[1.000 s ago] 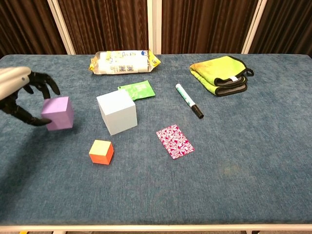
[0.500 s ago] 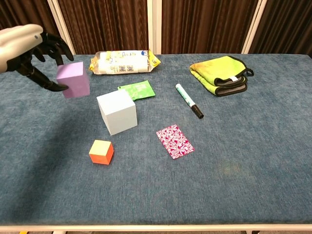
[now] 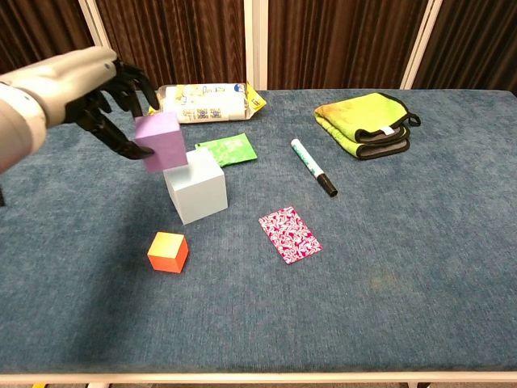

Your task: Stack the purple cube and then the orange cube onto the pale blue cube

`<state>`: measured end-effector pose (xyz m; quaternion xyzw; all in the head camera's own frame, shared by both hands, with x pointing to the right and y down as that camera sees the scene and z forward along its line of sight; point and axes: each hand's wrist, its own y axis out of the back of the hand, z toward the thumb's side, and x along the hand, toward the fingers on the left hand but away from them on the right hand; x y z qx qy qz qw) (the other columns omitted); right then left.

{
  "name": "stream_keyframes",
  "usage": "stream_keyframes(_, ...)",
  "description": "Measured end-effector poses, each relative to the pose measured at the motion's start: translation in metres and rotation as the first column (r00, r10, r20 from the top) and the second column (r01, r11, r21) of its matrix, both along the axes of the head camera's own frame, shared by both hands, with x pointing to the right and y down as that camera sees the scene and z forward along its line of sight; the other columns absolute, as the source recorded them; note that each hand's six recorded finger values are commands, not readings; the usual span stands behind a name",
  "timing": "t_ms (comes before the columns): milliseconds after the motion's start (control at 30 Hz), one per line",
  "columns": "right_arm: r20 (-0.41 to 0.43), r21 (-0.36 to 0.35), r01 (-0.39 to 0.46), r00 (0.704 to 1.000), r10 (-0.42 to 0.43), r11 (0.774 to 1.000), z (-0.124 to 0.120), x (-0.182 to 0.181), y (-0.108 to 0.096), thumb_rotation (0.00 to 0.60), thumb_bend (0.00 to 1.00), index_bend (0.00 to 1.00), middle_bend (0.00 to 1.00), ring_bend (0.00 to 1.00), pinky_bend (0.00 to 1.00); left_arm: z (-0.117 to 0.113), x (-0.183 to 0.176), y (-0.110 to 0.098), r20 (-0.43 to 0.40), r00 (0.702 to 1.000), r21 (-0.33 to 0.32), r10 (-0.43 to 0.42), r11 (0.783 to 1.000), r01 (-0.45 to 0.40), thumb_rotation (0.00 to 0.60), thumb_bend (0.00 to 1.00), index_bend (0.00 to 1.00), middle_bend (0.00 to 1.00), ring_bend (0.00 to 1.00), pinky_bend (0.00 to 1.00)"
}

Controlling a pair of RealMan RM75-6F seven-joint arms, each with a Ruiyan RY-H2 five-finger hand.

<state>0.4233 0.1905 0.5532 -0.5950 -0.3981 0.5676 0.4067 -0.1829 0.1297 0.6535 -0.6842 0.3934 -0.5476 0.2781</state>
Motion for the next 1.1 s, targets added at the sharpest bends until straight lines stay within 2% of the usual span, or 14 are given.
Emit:
stream_keyframes(200,0.005,0.002,-0.013,1.000,0.013,1.000,-0.002,0.006,-0.002,0.600,0.16,0.00,0.00,0.00,0.00,0.007,0.012,0.000,0.049,0.998,0.052,0.026,0.998,-0.029,0.600,0.30,0.41,0.61,0.32,0.28)
stream_keyframes(400,0.003,-0.015,-0.011,1.000,0.012,1.000,0.000,0.011,-0.003,0.600,0.16,0.00,0.00,0.00,0.00,0.012,0.018,0.003,0.087,0.996,0.072,0.036,0.997,-0.042,0.600,0.30,0.41,0.61,0.32,0.28)
stream_keyframes(1100,0.003,-0.036,-0.011,1.000,0.011,0.999,0.001,0.019,-0.003,0.600,0.17,0.00,0.00,0.00,0.00,0.017,0.035,0.005,0.098,0.995,0.053,0.029,0.998,-0.034,0.600,0.30,0.41,0.61,0.32,0.27)
